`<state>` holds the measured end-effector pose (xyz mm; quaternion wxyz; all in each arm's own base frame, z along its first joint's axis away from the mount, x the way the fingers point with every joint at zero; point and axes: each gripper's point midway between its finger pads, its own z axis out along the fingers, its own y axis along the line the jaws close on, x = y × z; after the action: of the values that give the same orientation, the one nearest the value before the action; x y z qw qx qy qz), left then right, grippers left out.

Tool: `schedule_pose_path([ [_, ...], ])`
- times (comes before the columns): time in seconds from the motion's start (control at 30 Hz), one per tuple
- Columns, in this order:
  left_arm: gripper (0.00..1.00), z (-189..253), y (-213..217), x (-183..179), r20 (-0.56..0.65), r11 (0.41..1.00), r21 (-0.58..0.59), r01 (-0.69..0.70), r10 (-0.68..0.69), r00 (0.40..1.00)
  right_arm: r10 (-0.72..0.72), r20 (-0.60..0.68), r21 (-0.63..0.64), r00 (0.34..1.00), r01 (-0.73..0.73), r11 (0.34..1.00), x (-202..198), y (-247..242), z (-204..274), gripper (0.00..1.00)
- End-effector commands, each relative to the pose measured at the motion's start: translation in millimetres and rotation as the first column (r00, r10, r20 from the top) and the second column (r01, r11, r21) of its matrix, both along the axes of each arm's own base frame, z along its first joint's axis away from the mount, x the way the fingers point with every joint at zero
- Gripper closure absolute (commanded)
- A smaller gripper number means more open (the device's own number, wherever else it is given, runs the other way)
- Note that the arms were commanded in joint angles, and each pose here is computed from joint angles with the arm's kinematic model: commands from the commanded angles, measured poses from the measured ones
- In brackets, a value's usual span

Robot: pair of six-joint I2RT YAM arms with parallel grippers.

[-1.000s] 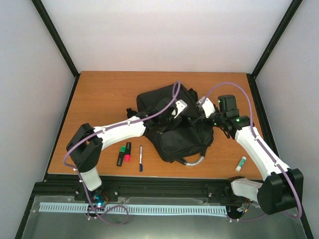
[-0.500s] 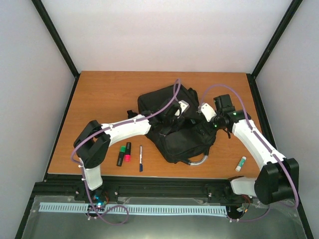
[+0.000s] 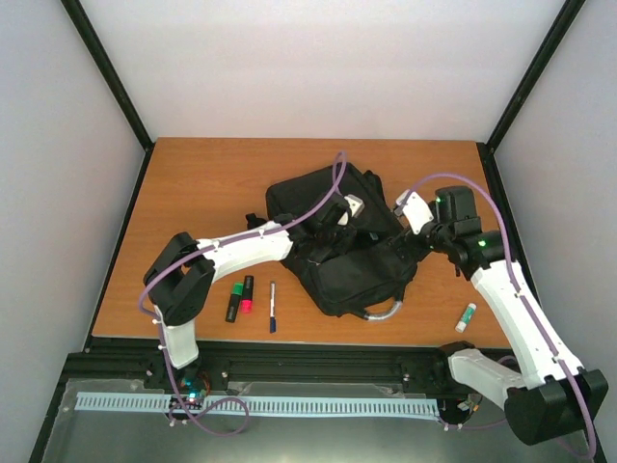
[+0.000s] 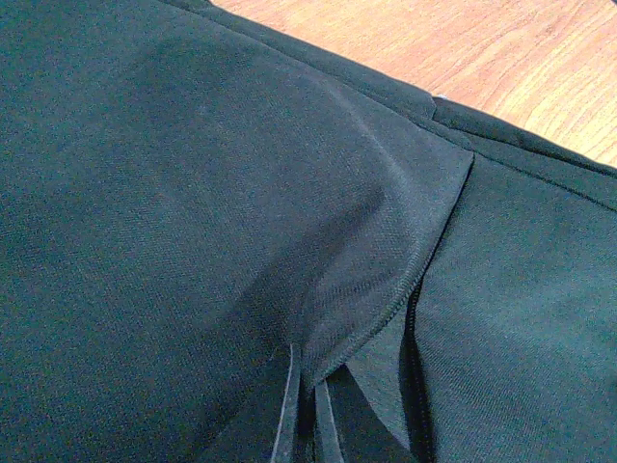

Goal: Pack the student bag
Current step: Place the stationery in the student bag.

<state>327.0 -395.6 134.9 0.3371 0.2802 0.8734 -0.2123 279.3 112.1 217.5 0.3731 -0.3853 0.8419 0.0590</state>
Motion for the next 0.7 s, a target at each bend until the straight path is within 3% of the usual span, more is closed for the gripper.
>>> schedule_pose_path([
  [0.0,0.98,25,-5,-7,-0.057,0.999,-0.047,-0.007,0.004,0.998,-0.258,0.186,0.029,0.948,0.257,0.966,22,-34,41,0.0],
  [0.13,0.98,43,5,-13,-0.033,0.998,-0.061,-0.012,0.01,0.999,-0.434,0.271,-0.051,0.859,0.463,0.885,41,-73,30,0.0],
  [0.23,0.97,50,8,-11,0.0,0.998,-0.056,-0.016,0.016,1.0,-0.422,0.116,-0.137,0.899,0.435,0.89,47,-80,-9,0.0],
  [0.4,0.97,48,3,-17,-0.047,0.997,-0.079,-0.003,-0.001,0.999,-0.452,-0.126,-0.199,0.883,0.424,0.883,30,-108,-53,0.0],
  [0.53,0.96,41,0,-20,-0.088,0.996,-0.084,0.003,-0.011,0.996,-0.426,-0.221,-0.304,0.877,0.353,0.885,-6,-128,-74,0.01],
  [0.67,0.96,39,0,-20,-0.094,0.997,-0.081,-0.001,-0.007,0.996,-0.488,-0.25,-0.393,0.836,0.373,0.841,-35,-159,-89,0.07],
])
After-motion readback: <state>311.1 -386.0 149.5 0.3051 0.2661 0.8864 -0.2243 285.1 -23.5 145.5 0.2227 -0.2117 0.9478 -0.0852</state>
